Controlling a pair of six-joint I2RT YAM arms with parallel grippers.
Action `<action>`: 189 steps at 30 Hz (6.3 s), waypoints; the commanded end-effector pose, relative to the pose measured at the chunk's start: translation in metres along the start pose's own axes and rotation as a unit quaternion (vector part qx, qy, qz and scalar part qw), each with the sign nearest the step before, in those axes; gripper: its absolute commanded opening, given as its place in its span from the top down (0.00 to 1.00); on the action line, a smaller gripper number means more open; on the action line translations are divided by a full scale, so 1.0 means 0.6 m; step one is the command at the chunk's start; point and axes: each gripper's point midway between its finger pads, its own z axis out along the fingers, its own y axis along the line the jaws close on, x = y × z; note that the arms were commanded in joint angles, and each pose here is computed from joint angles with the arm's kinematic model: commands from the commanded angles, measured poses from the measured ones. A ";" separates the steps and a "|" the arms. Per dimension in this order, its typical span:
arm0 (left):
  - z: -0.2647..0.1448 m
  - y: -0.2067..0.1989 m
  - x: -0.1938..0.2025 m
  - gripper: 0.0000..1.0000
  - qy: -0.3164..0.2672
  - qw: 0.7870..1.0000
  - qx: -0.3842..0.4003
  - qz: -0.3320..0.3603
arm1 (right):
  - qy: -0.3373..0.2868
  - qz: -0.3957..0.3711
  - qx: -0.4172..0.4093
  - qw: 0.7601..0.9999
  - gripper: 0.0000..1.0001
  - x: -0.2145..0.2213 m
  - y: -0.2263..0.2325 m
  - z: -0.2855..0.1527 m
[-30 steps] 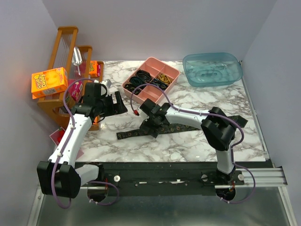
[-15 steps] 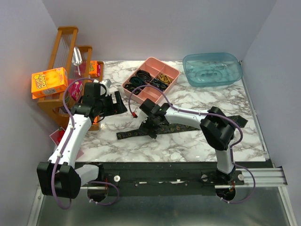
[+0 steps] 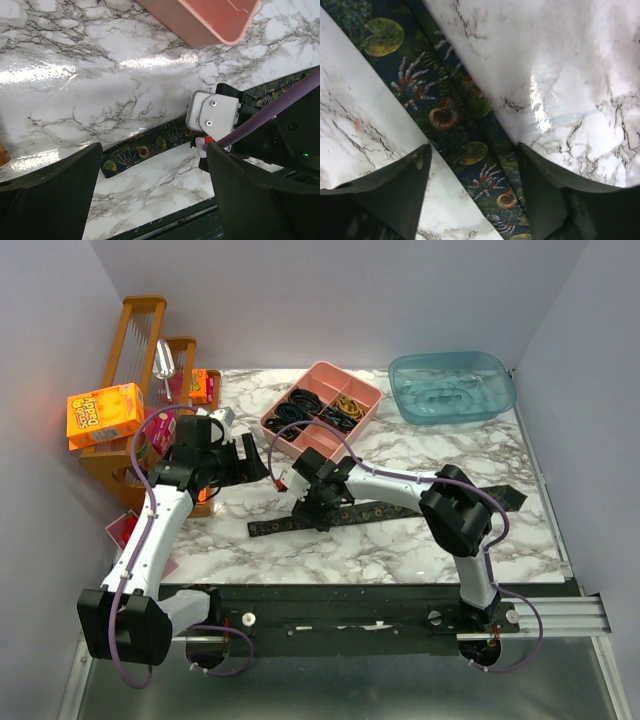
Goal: Roll the ties
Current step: Roll the tie at the center of the board.
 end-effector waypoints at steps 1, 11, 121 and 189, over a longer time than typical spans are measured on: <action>-0.009 -0.003 0.003 0.05 -0.004 1.000 0.011 0.008 | 0.028 -0.019 -0.004 0.999 0.32 0.017 -0.001 0.030; -0.008 -0.003 0.002 0.05 -0.006 1.000 0.012 0.009 | 0.020 -0.030 0.013 0.999 0.41 -0.002 -0.016 0.026; 0.151 0.098 0.188 0.35 0.041 0.978 0.015 -0.204 | 0.026 0.389 0.117 0.913 0.99 0.112 -0.103 -0.087; 0.155 0.065 0.201 0.85 0.038 0.983 0.055 -0.172 | -0.071 0.271 -0.074 0.957 0.99 -0.162 0.021 0.053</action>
